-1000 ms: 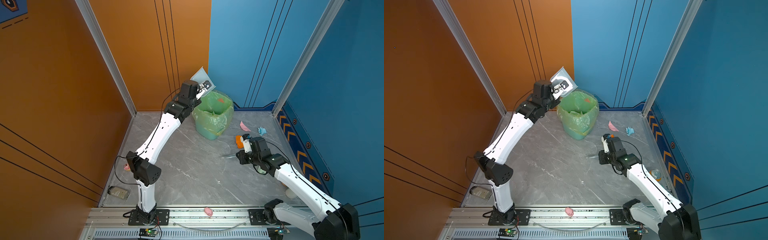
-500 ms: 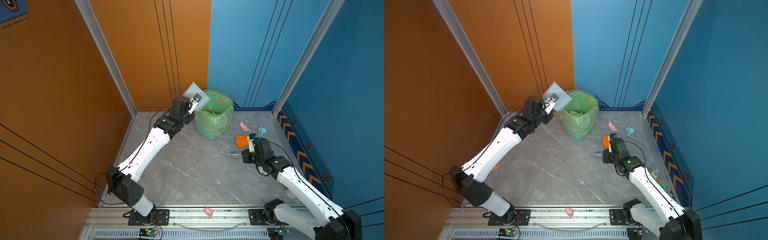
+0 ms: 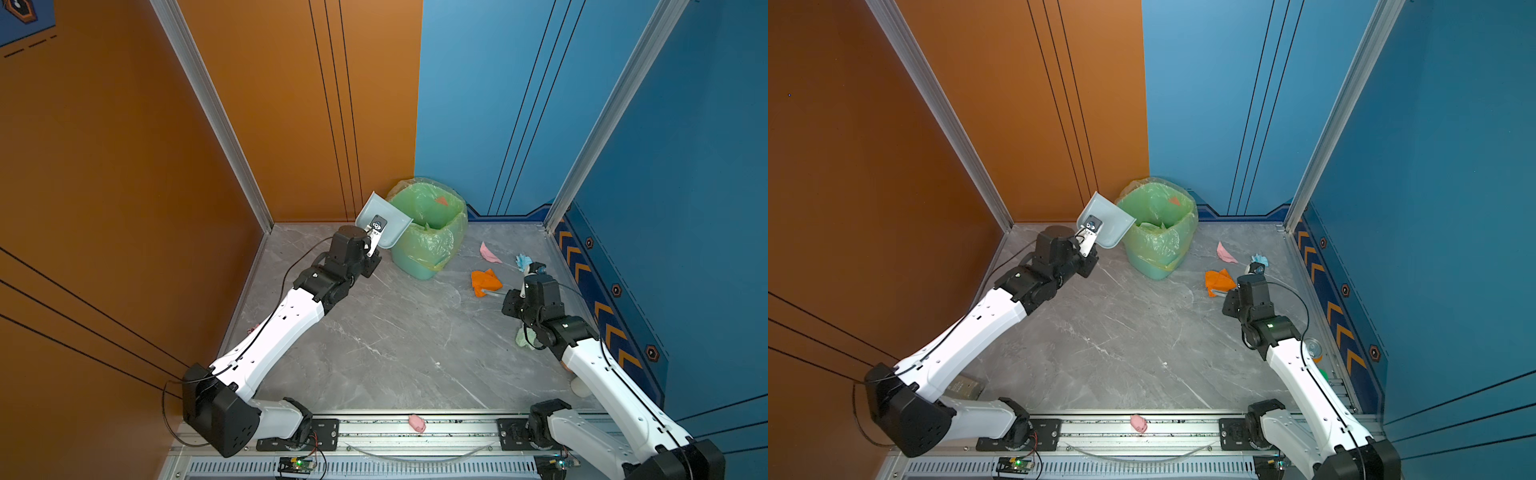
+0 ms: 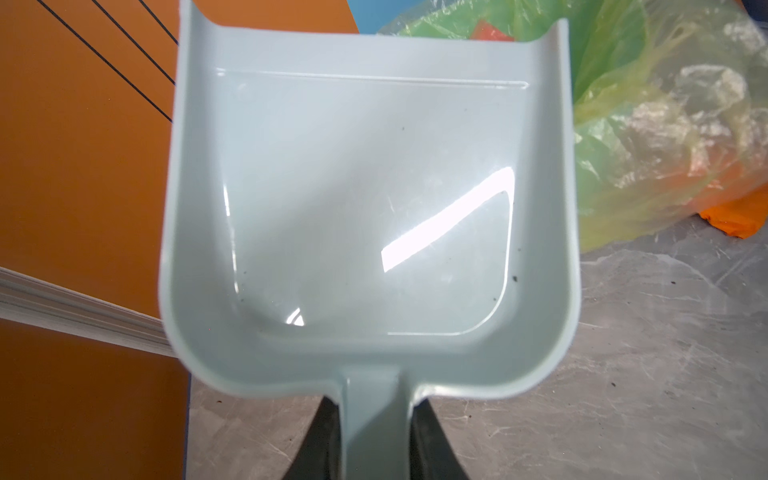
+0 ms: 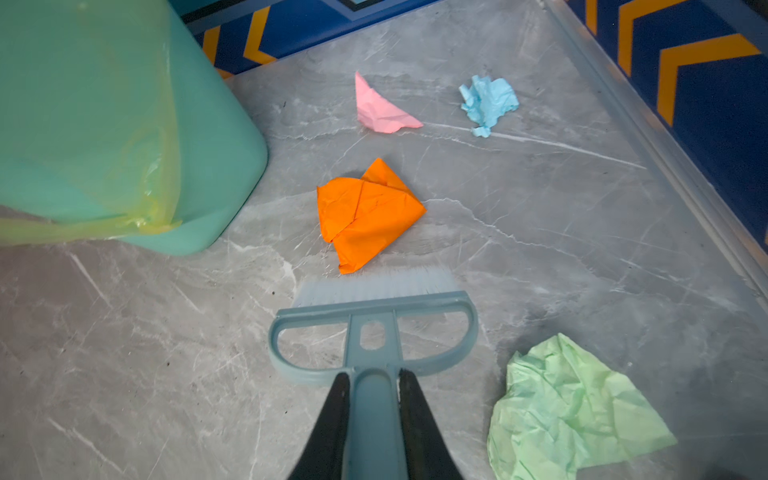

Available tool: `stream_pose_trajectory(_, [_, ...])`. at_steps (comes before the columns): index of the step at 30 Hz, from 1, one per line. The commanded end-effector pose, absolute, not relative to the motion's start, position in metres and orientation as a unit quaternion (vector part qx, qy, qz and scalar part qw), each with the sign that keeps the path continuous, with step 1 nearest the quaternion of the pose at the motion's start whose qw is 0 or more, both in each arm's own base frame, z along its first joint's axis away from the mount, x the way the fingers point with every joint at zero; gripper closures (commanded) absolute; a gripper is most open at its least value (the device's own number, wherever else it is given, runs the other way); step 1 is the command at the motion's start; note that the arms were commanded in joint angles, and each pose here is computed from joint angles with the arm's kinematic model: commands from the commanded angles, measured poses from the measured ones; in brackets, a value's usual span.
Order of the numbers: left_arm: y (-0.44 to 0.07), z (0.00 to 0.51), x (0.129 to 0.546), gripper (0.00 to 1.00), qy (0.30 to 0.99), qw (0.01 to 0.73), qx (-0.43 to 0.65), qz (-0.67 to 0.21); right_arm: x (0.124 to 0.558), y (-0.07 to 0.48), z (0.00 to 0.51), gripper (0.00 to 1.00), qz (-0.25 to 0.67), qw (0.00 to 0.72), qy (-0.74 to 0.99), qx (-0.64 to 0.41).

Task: Sweep away the paper scraps from the table
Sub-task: 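Lower the empty dustpan with the left gripper while the right gripper nears the orange scrap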

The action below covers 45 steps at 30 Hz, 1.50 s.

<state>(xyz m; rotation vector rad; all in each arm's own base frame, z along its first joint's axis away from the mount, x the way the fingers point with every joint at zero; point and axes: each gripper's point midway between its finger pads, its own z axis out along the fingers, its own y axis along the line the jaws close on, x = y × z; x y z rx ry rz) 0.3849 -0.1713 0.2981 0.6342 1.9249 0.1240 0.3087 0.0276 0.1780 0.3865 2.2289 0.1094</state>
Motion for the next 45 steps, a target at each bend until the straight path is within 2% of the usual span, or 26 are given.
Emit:
stream_pose_trajectory(1, [-0.181,0.285,0.374,1.0,0.809,0.526,0.261,0.006,0.312,0.006,0.188,1.0,0.012,0.444,0.871,0.211])
stream_pose_trajectory(12, [-0.194,0.195,0.343,1.0,0.859,0.439,0.256,-0.06,0.33,-0.006,0.193,1.0,0.006,0.452,0.856,0.252])
stream_pose_trajectory(22, [-0.21,0.142,0.307,1.0,0.871,0.388,0.29,-0.084,0.361,-0.005,0.19,1.0,0.003,0.446,0.859,0.251])
stream_pose_trajectory(36, [-0.241,0.108,0.297,1.0,0.871,0.351,0.326,-0.113,0.389,-0.005,0.167,1.0,-0.015,0.424,0.871,0.249])
stream_pose_trajectory(45, [-0.269,0.079,0.285,1.0,0.872,0.299,0.363,-0.139,0.396,-0.001,0.144,1.0,-0.016,0.399,0.884,0.244])
